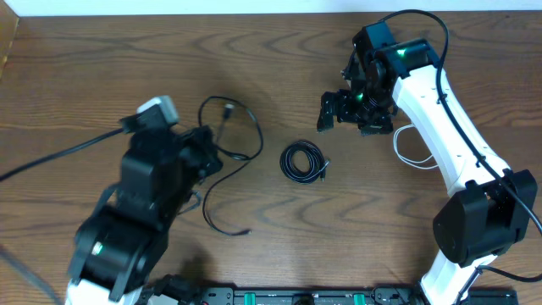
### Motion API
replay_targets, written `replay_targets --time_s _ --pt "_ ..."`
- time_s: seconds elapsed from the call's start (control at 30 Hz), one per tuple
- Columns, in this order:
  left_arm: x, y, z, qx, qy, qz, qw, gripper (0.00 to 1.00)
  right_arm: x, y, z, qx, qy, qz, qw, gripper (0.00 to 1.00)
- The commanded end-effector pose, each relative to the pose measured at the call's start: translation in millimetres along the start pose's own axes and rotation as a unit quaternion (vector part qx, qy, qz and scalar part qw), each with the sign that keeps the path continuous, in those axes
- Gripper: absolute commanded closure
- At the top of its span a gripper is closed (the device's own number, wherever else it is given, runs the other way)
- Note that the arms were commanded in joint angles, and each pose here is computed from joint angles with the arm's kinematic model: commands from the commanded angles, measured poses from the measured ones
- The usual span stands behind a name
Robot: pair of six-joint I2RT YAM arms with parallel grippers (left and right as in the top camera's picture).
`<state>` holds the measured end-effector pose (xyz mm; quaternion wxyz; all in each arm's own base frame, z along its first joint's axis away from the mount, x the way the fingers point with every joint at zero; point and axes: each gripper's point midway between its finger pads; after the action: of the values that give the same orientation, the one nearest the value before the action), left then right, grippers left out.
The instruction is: Untangle cables
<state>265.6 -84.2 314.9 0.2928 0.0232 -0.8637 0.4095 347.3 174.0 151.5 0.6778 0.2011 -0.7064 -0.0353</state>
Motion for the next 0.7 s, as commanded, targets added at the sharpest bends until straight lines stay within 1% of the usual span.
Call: replay_targets --time_s 0.0,0.13,0.23,0.33,0.43,0.47,0.57,0.6,0.67 --pt "18 -2 -13 -0.032 -0.034 0.011 0.999 0.92 0 2 2 -0.003 0.001 0.000 1.000 0.01" --pt "23 -2 -13 -0.068 -0.038 0.014 0.997 0.92 0 2 2 -0.003 0.001 0.000 1.000 0.01" --pt "23 3 -11 -0.078 -0.032 0.005 0.996 0.92 0 2 1 -0.002 -0.002 -0.001 1.000 0.01" --pt "23 7 -8 -0.085 -0.026 -0.003 0.996 0.93 0 3 -12 0.006 -0.028 -0.004 1.000 0.01" --pt "23 8 -8 -0.096 -0.025 -0.005 0.995 0.92 1 15 -15 -0.034 -0.030 -0.038 0.998 0.01" --pt "23 8 -8 -0.096 -0.025 -0.005 0.995 0.92 2 22 -14 -0.059 -0.026 -0.058 0.996 0.01" --pt "23 7 -8 -0.096 -0.026 -0.004 0.995 0.92 3 48 -8 -0.083 -0.004 -0.122 0.989 0.01" --pt "23 7 -8 -0.096 -0.026 -0.004 0.995 0.92 3 59 -7 -0.074 0.000 -0.142 0.987 0.01" --pt "22 6 -9 -0.095 -0.027 -0.003 0.995 0.92 2 89 -7 -0.017 -0.004 -0.181 0.983 0.06"
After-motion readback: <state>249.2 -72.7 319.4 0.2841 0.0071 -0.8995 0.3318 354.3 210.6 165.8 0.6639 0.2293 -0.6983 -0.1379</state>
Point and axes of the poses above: each gripper's point midway between its finger pads, its own x axis back along the fingers, its own y axis along the line the jaws close on, z = x × y, and after that the axes turned 14 degrees about x, right-handed
